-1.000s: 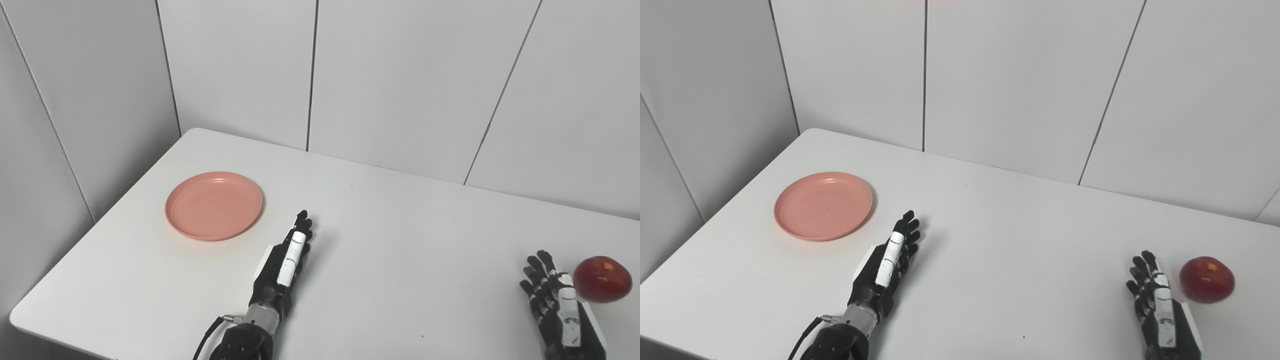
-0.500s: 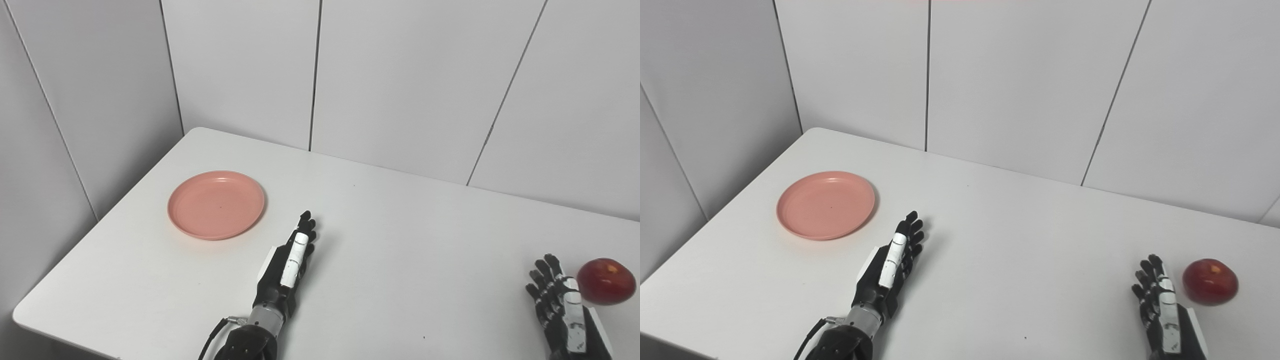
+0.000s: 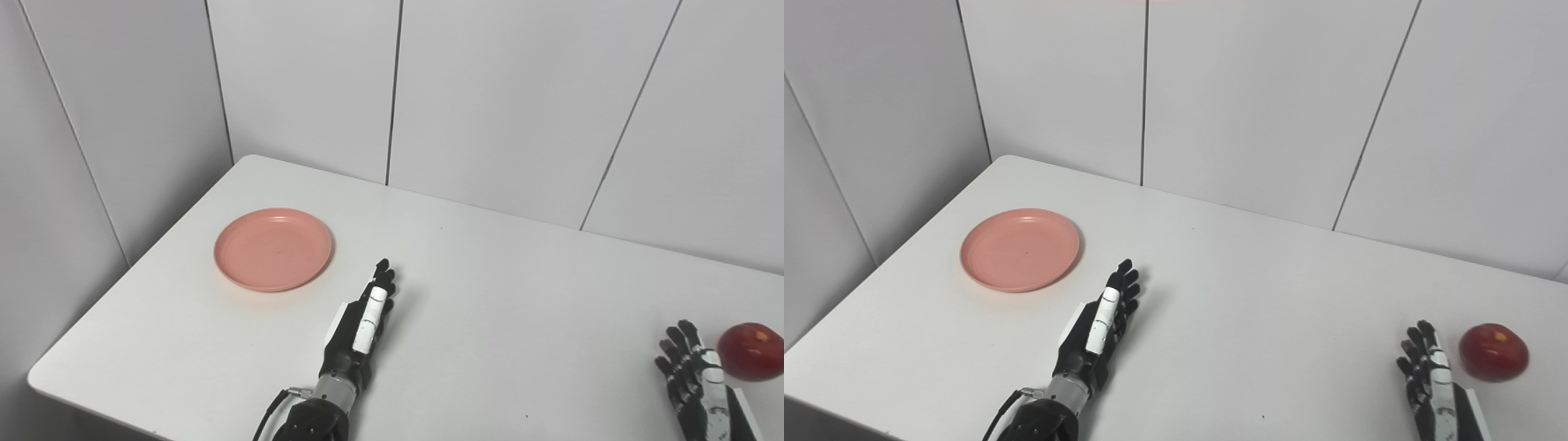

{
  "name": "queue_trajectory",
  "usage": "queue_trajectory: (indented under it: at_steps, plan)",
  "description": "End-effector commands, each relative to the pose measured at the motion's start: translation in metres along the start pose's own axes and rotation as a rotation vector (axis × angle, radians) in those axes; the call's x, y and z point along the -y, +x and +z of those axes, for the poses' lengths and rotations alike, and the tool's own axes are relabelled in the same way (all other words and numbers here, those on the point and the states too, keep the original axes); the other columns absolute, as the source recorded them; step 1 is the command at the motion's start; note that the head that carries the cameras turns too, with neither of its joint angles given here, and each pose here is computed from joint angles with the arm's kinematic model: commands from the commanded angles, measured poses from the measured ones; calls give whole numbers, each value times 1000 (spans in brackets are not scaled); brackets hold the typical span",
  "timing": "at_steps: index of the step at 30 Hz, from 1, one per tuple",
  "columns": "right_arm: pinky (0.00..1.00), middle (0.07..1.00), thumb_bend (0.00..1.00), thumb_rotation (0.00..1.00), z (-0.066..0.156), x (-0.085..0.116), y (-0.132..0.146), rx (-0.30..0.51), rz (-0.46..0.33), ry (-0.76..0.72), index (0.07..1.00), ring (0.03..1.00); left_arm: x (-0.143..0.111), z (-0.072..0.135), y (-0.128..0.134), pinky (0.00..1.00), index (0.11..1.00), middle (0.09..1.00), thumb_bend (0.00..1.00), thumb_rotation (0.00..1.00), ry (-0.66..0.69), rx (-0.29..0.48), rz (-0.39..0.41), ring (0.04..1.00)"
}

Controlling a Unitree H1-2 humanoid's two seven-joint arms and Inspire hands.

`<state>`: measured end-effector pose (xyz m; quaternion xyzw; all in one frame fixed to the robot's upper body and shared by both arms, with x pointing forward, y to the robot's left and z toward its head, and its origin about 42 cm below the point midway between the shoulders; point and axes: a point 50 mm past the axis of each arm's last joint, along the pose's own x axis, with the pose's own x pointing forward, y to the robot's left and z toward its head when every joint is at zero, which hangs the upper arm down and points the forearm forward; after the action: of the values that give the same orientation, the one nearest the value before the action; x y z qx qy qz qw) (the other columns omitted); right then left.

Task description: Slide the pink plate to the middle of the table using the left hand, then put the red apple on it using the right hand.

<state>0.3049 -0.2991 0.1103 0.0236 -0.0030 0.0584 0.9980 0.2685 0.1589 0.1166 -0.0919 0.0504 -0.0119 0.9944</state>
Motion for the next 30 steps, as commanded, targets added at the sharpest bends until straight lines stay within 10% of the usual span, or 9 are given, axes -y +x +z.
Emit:
queue_trajectory:
  at_steps: [1, 30]
  plan:
    - [1000, 991, 736, 1000, -11, 1, -10, -64, -12, 28, 1000, 1000, 13, -10, -7, 1000, 1000, 1000, 795, 976, -26, -43, 1, 1000]
    - [1000, 966, 892, 1000, -14, 5, -10, -47, -13, 32, 991, 977, 19, -16, -5, 1000, 1000, 1000, 818, 966, -31, -43, 9, 1000]
